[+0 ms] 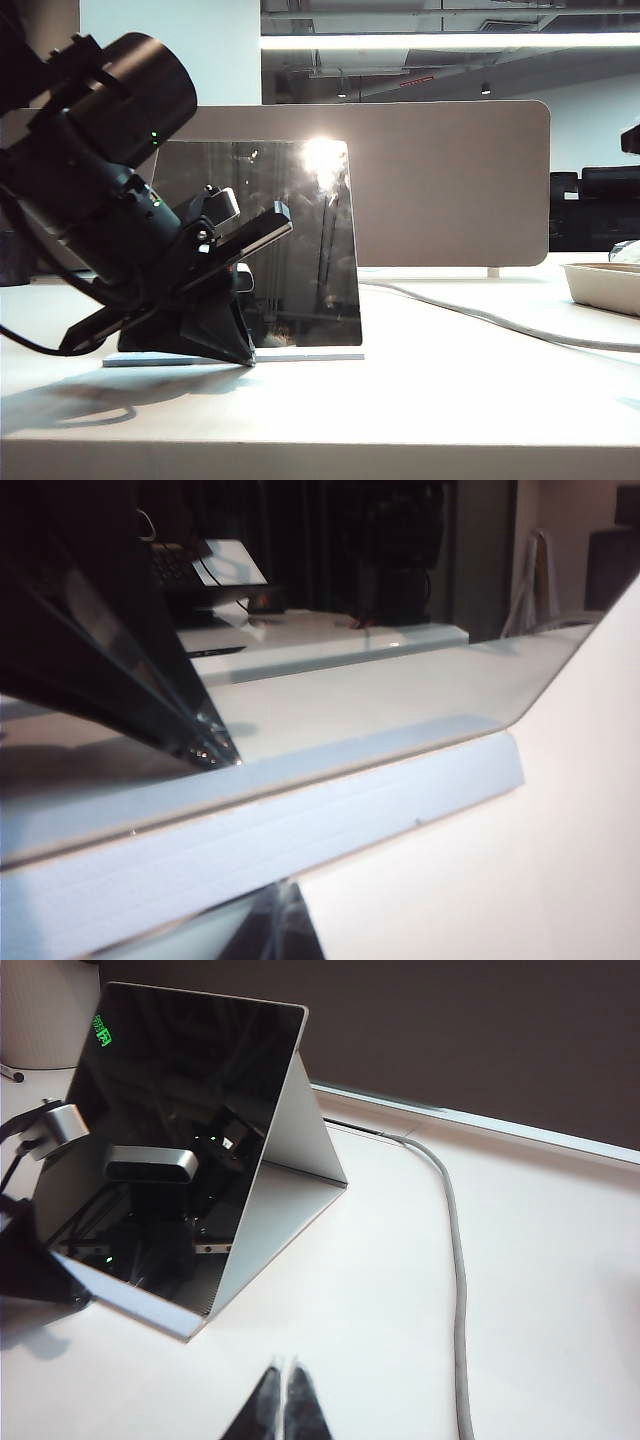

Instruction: Push the base of the mirror on the table to move it forward for a short distance.

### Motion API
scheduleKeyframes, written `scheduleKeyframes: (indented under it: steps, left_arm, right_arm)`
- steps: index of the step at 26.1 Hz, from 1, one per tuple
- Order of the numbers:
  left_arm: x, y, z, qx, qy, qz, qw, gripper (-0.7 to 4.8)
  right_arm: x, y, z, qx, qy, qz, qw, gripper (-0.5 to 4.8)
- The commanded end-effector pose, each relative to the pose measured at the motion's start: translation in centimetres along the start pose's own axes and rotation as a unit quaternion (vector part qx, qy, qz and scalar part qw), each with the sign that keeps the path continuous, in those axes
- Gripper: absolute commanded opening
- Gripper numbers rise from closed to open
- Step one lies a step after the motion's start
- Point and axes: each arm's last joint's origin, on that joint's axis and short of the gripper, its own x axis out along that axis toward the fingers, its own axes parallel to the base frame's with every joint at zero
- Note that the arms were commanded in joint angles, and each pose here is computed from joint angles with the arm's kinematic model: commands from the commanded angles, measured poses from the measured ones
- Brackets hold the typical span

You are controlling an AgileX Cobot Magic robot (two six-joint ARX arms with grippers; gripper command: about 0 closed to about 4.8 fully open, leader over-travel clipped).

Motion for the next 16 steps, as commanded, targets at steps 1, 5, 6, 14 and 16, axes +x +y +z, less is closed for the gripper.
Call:
scheduleKeyframes:
  steps: [1, 5, 6, 14, 16]
  left_arm:
    - [0.4, 0.3, 0.6, -0.007, -0.004, 0.011, 1.000, -0.02]
    - [1.0, 0.7, 1.9, -0.013, -0.013, 0.019, 1.000, -0.02]
    - [1.1, 0.8, 2.2, -0.016, -0.016, 0.022, 0.999, -0.01]
    - [2.3, 1.9, 3.9, -0.036, -0.022, 0.034, 0.999, -0.02]
    - [2.7, 2.0, 4.3, -0.036, -0.023, 0.036, 0.998, -0.02]
  right_arm:
    - [0.0, 0.0, 0.2, -0.001, -0.007, 0.000, 1.000, 0.22]
    - [0.0, 0.0, 0.2, -0.001, -0.007, 0.000, 1.000, 0.22]
    - [0.0, 0.0, 0.2, -0.001, -0.007, 0.000, 1.000, 0.22]
    - [0.0, 0.0, 0.2, -0.001, -0.007, 0.000, 1.000, 0.22]
    - [0.0, 0.0, 0.2, -0.001, -0.007, 0.000, 1.000, 0.22]
